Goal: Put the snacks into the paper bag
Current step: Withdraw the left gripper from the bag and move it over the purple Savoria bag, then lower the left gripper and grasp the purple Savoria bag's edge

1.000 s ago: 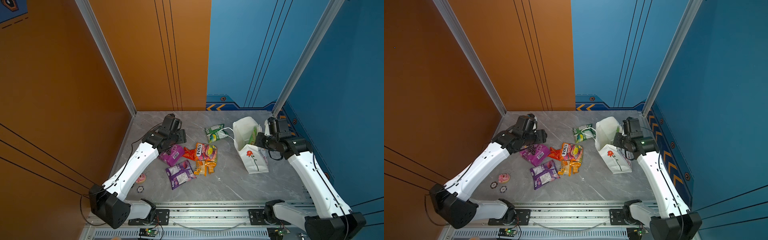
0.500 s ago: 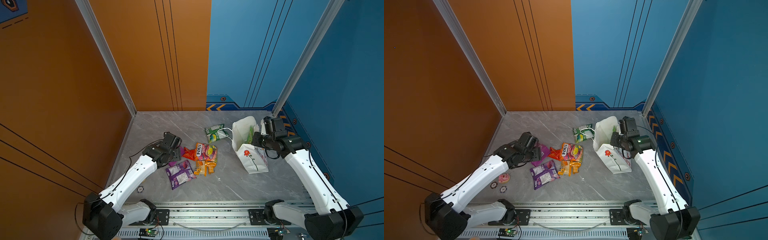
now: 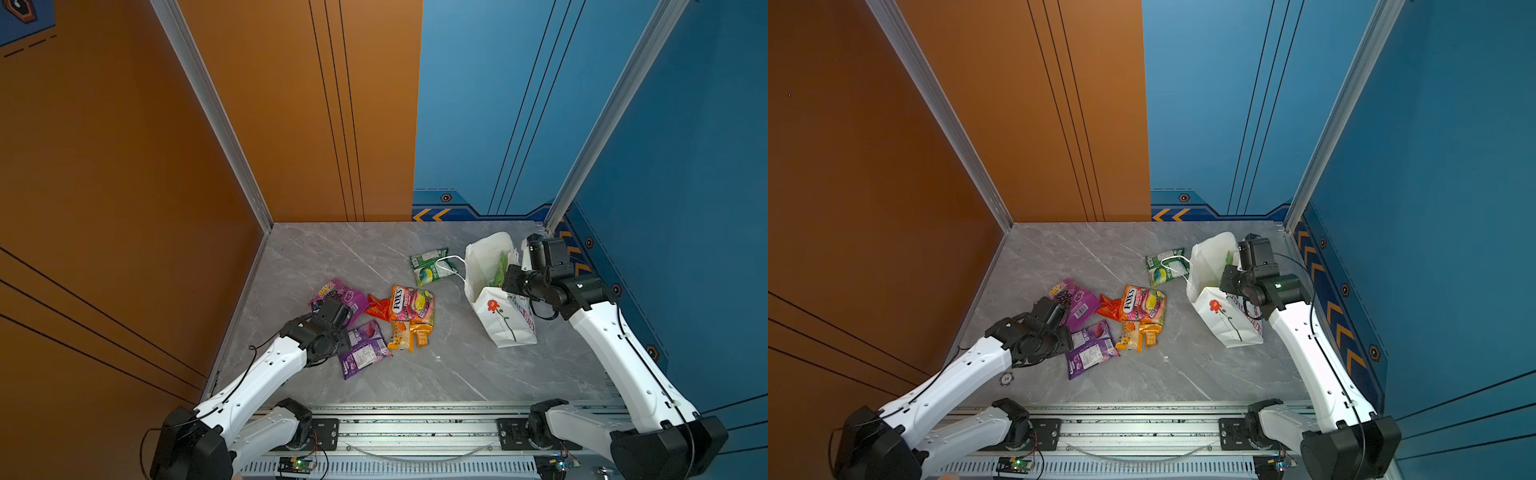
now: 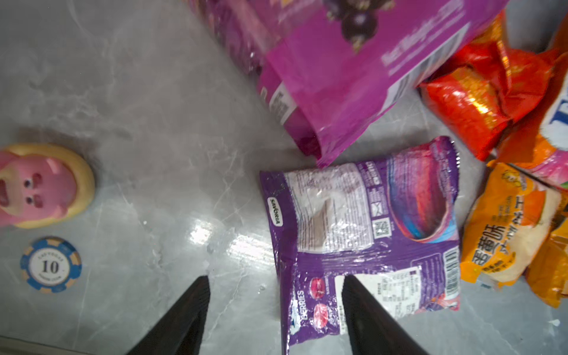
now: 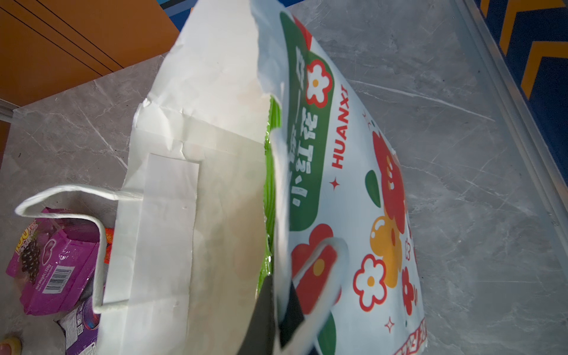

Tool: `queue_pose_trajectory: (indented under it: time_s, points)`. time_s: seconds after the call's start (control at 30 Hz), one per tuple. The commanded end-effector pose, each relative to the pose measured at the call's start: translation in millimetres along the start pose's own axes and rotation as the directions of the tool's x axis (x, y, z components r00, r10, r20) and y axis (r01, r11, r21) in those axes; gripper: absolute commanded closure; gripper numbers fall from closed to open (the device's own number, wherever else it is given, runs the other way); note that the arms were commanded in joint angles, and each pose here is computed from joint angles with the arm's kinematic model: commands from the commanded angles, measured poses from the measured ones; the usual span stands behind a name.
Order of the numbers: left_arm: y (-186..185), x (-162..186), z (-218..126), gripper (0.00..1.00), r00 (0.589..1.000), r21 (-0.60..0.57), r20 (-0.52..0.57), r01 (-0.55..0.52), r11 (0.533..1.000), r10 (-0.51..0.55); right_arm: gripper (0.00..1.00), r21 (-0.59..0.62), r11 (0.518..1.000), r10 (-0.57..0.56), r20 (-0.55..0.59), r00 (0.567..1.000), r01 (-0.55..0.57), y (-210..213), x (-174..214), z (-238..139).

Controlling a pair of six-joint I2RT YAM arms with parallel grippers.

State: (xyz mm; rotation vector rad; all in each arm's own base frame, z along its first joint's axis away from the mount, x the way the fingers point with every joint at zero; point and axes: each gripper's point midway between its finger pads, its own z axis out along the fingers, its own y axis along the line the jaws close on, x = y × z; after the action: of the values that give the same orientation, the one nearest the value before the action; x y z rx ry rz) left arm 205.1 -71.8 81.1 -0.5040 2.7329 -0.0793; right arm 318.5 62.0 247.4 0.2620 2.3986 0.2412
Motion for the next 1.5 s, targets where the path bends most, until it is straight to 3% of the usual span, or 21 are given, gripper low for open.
queue_pose_trajectory:
  time_s: [0.0,0.13,0.33,0.53,0.67,1.03,1.47]
  points:
    - [-6.3,15.1,8.2,0.29,0.997,0.048,-0.054,0.050,0.998,-0.048,0.93,0.009,1.000,-0.002,-0.034,0.999,0.002,-4.1,11.6,4.0]
    - [-13.1,31.1,22.8,0.29,0.992,0.093,-0.115,0.060,0.994,-0.049,0.93,0.010,1.000,0.001,-0.033,0.999,0.000,-5.2,12.7,4.3]
    - [-11.0,43.1,41.9,0.42,0.988,0.103,-0.135,0.085,0.991,-0.071,0.93,0.002,1.000,0.007,-0.031,0.999,-0.007,-4.0,13.9,4.3]
    - [-13.7,58.6,61.0,0.46,0.981,0.123,-0.189,0.078,0.989,-0.054,0.93,-0.009,1.000,0.005,-0.031,1.000,-0.005,-1.2,10.9,2.9]
    - [-12.0,66.4,69.0,0.61,0.974,0.101,-0.227,0.050,0.994,-0.026,0.93,-0.015,1.000,0.009,-0.019,1.000,-0.009,0.6,8.1,-1.9]
    - [-11.2,65.4,71.2,0.85,0.978,0.095,-0.210,0.012,0.995,0.008,0.93,-0.007,1.000,0.010,-0.019,1.000,-0.010,-1.6,10.2,-6.1]
    - [-16.0,56.5,65.6,0.97,0.986,0.114,-0.169,0.005,0.994,0.014,0.93,-0.008,1.000,0.011,-0.021,1.000,-0.011,-0.7,9.3,-4.7]
